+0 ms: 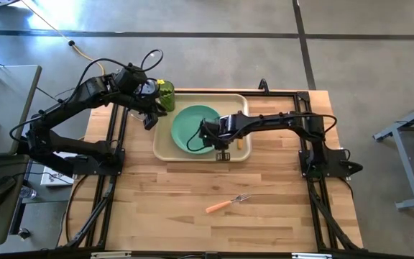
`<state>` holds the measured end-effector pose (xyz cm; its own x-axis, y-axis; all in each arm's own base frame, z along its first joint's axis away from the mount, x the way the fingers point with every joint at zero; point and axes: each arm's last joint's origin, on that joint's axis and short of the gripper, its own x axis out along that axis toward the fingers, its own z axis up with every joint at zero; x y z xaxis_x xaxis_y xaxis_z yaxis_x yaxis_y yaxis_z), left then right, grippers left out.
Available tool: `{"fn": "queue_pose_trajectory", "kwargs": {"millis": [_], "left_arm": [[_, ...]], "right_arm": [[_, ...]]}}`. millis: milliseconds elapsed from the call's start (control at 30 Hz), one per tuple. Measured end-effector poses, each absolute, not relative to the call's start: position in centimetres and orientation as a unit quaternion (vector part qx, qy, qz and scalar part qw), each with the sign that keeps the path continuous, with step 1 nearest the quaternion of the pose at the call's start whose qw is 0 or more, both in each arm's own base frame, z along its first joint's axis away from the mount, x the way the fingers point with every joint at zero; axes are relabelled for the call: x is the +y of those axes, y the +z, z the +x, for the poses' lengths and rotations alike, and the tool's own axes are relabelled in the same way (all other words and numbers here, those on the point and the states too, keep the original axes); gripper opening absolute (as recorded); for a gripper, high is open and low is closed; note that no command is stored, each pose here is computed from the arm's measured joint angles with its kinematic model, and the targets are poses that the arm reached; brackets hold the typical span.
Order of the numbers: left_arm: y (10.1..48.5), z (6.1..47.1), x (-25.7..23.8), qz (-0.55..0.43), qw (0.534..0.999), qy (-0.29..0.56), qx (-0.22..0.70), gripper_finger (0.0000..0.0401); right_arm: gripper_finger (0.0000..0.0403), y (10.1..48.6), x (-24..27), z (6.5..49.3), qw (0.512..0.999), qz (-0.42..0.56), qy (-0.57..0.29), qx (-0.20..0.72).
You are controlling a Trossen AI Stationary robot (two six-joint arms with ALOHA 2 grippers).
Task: Pick and place plate/cup/fork/spoon on tray
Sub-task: Put the light pink fork on the white serving tray
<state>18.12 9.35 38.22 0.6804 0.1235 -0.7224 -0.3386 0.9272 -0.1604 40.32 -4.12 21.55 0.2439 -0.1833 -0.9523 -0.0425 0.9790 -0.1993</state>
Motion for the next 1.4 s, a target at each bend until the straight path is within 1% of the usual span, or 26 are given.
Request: {"fn": "queue_pose_trajectory", "kwargs": {"millis": [133, 300, 600, 733, 1100, 1400], "left_arm": [[38.2, 18.1, 9.5, -0.134, 0.901, 0.152, 0.383, 0.0086], [38.2, 18.0, 9.5, -0.136, 0.9, 0.154, 0.384, 0.0093], [38.1, 18.0, 9.5, -0.148, 0.898, 0.158, 0.384, 0.0152], [38.1, 18.1, 9.3, -0.163, 0.897, 0.154, 0.381, 0.0168], [38.2, 19.2, 6.7, -0.185, 0.899, 0.103, 0.384, 0.0166], [38.5, 20.4, 4.0, -0.187, 0.909, 0.053, 0.37, 0.0166]], "right_arm": [[0.0064, 22.0, -3.0, 40.0, 0.783, -0.042, -0.081, 0.615], [0.0064, 23.0, -1.6, 39.5, 0.788, 0.008, -0.13, 0.602], [0.0064, 24.8, 0.6, 38.2, 0.779, 0.115, -0.203, 0.581], [0.0062, 26.2, 1.5, 37.4, 0.781, 0.149, -0.234, 0.56], [0.0061, 30.9, 2.0, 34.4, 0.797, 0.211, -0.322, 0.465], [0.0061, 34.0, 1.3, 31.6, 0.794, 0.238, -0.395, 0.396]]}}
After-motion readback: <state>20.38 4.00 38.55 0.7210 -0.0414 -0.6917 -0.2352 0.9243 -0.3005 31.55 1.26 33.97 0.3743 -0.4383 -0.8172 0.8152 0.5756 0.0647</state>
